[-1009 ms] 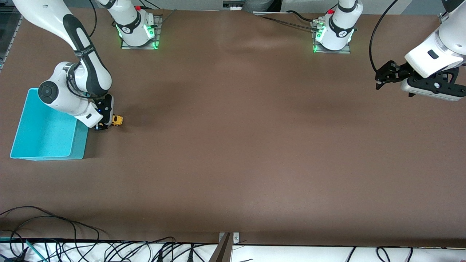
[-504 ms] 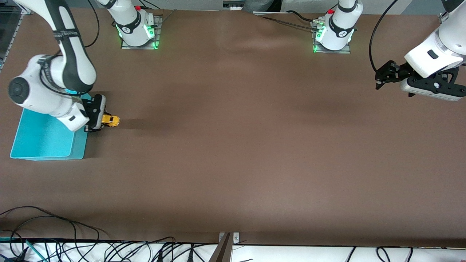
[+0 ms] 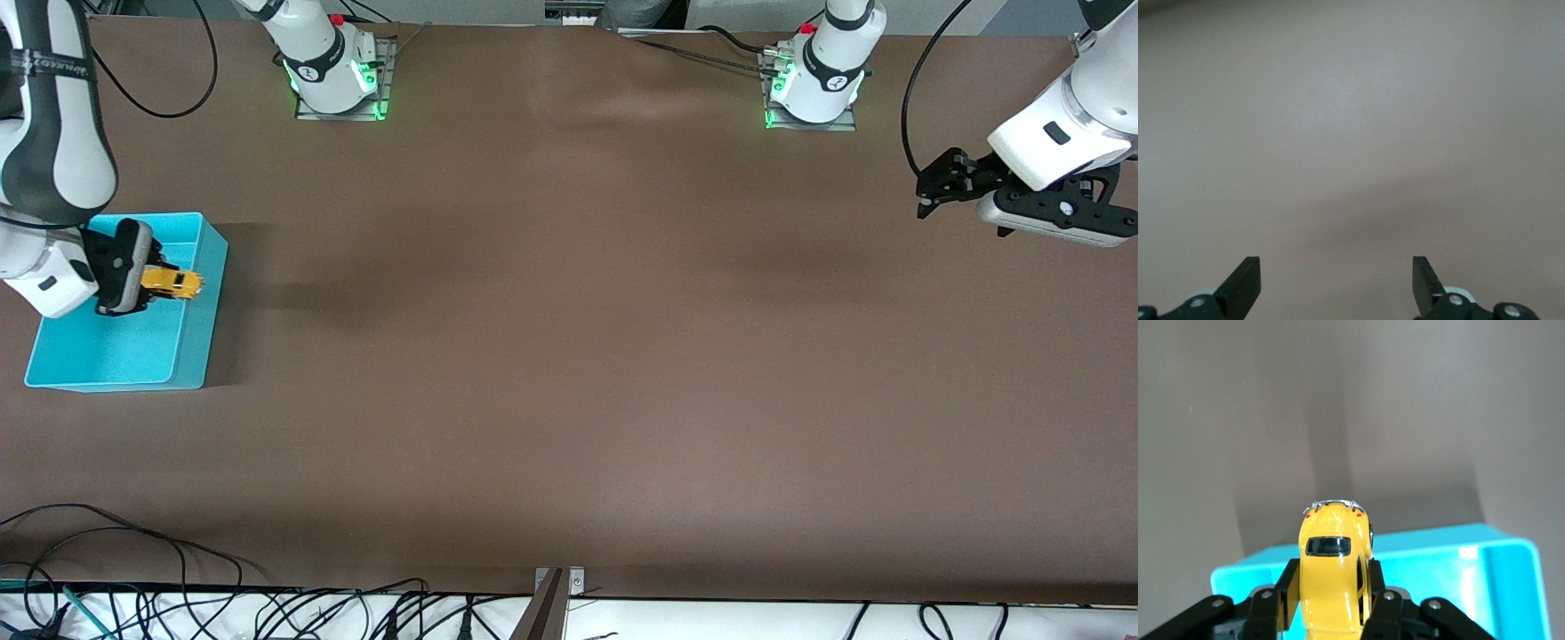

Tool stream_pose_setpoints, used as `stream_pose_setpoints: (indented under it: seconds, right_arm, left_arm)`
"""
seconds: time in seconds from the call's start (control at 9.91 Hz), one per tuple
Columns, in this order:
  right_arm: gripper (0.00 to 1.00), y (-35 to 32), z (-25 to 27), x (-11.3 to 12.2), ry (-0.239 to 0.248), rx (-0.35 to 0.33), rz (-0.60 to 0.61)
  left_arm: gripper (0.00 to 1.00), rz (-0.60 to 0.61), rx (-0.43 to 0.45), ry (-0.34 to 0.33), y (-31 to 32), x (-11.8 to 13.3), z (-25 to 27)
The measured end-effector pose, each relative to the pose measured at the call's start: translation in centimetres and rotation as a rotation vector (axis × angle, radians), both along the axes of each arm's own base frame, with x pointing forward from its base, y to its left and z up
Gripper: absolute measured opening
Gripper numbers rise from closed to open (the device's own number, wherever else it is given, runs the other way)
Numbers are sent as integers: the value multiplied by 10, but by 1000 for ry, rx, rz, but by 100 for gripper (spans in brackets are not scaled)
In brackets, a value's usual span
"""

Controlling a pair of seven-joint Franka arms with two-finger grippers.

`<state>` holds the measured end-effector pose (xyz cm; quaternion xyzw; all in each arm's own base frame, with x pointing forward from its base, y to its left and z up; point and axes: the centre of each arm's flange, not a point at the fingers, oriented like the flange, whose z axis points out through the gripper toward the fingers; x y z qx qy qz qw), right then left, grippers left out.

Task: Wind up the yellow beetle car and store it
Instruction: 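Lower the car into the blue box and open the right gripper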

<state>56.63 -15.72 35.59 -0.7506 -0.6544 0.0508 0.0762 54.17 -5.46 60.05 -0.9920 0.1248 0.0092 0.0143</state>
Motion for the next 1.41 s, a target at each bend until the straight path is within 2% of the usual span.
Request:
stream_pose_setpoints:
  seconds: [0.4,1.11,1.41]
  right_arm:
    - [44,-79,-38,-9,-43,-52,24]
    - [44,-112,-137,-3,12,-2,47]
    - [44,-117,-146,4,15,-10,50]
  left_arm:
    - [100,0,0,0,0,0,0]
    - [100,0,0,1,0,0,0]
    - [100,0,0,1,0,0,0]
